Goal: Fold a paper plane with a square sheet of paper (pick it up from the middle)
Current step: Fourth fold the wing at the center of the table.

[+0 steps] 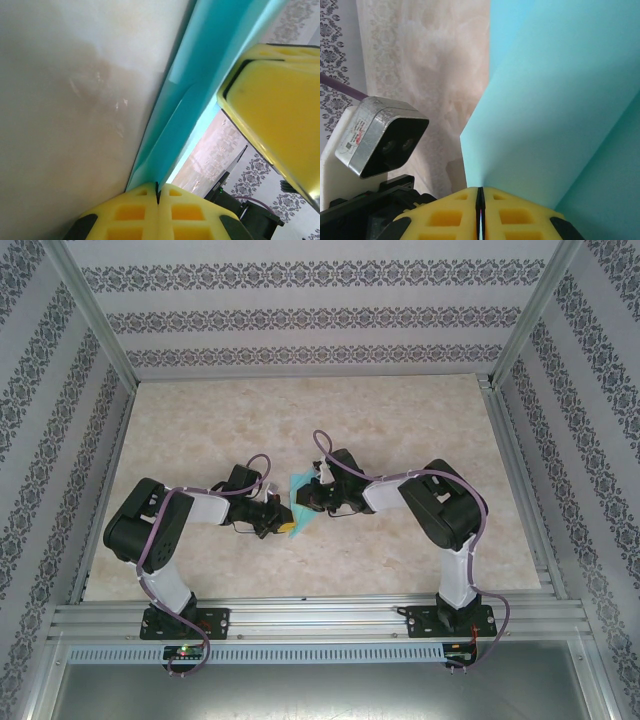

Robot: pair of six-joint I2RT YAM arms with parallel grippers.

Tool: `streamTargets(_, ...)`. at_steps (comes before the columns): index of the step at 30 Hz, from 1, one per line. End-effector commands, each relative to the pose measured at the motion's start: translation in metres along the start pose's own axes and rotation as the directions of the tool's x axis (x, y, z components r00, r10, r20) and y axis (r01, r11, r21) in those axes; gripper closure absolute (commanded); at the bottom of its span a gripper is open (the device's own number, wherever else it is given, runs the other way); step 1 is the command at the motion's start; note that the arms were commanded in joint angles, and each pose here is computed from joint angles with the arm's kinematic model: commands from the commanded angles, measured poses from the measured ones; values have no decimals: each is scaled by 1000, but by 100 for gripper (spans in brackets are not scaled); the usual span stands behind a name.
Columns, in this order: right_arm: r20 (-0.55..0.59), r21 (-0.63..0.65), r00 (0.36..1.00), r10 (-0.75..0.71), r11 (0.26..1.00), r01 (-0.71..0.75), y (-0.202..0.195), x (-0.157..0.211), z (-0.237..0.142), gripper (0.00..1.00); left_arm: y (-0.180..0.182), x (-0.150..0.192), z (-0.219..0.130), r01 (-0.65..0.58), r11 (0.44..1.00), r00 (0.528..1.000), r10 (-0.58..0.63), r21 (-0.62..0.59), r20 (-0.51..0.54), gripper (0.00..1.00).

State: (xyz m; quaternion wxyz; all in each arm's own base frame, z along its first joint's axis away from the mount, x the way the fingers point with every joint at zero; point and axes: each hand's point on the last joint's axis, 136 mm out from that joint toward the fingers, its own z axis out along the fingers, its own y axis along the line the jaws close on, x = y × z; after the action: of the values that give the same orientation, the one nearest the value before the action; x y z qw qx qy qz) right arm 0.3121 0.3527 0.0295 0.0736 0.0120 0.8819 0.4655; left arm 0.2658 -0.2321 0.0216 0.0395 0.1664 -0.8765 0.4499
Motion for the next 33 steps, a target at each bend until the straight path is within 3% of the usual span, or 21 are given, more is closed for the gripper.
streamTargets(1,19,22,1000,-5,1000,4,-9,-7,1,87,16,1,-2,46,998,999,-46,-52,-9,100)
streamTargets(11,2,89,1000,9,996,-10,-25,-1,3,88,16,3,-1,41,997,999,-43,-62,-27,99)
streamTargets(22,-65,124,997,28,992,-20,-37,11,11,87,27,11,-6,22,993,999,-25,-115,-28,88)
streamTargets(33,-75,145,996,53,989,-42,-41,14,12,86,49,16,-12,22,977,1000,-25,-213,-15,100)
